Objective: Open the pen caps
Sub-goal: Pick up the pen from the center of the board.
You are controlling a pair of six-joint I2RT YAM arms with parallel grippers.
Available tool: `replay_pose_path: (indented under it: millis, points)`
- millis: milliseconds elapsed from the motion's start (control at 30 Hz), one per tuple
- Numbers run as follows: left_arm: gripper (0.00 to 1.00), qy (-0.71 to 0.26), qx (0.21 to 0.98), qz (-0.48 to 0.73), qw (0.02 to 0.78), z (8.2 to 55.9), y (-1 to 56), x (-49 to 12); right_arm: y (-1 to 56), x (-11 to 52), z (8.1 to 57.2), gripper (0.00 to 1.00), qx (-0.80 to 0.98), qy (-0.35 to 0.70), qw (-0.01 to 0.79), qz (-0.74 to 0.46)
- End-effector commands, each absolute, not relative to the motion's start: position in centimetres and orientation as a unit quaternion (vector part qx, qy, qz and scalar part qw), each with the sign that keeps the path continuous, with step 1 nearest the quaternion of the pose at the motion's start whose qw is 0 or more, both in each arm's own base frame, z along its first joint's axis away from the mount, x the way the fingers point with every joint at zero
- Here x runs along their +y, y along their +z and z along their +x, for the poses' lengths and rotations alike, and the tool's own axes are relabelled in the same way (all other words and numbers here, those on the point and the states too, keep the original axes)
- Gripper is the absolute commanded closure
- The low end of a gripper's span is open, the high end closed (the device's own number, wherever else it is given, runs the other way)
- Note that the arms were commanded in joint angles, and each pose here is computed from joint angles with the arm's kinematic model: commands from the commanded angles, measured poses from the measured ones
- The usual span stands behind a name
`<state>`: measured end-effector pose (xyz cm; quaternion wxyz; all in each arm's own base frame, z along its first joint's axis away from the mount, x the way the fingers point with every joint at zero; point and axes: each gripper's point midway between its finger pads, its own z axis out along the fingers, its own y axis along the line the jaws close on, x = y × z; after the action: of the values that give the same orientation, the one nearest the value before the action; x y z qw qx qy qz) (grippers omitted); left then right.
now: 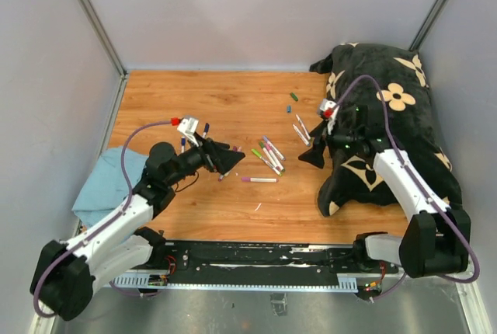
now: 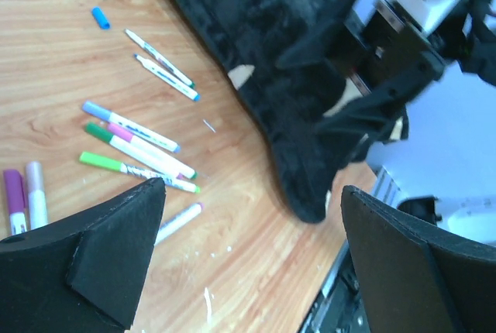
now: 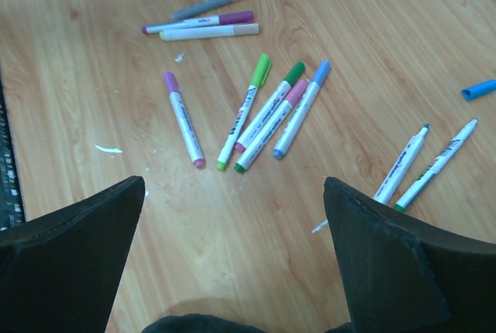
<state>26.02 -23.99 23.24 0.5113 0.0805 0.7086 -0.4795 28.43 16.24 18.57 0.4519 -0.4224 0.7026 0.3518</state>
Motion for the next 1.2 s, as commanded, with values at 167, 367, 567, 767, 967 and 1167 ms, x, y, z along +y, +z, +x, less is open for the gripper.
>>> replay_pose_path:
  millis: [167, 367, 567, 767, 967, 1167]
  points:
    - [0.01, -0.470, 0.685, 0.066, 0.553, 21.3, 22.3, -20.2, 14.2, 18.7, 33.5, 0.01, 0.787, 0.187, 0.355, -0.469]
    - [0.01, -0.446, 0.684, 0.039, 0.576, 20.6, 21.1, -18.1, 11.1, 20.0, 36.5, 0.06, 0.834, 0.137, 0.274, -0.458]
    - [0.01, -0.433, 0.674, 0.029, 0.597, 20.8, 21.0, -17.3, 8.4, 21.3, 38.0, 0.19, 0.854, 0.114, 0.229, -0.453]
    - [0.01, -0.441, 0.678, 0.029, 0.587, 20.6, 20.5, -17.6, 5.8, 22.7, 36.9, 0.37, 0.858, 0.134, 0.182, -0.461]
    - [0.01, -0.447, 0.681, 0.029, 0.579, 20.6, 20.0, -17.9, 4.2, 23.4, 36.3, 0.56, 0.863, 0.153, 0.154, -0.457]
    - [0.01, -0.454, 0.686, 0.023, 0.569, 20.4, 19.5, -18.0, 3.5, 24.2, 36.0, 0.60, 0.863, 0.172, 0.139, -0.454]
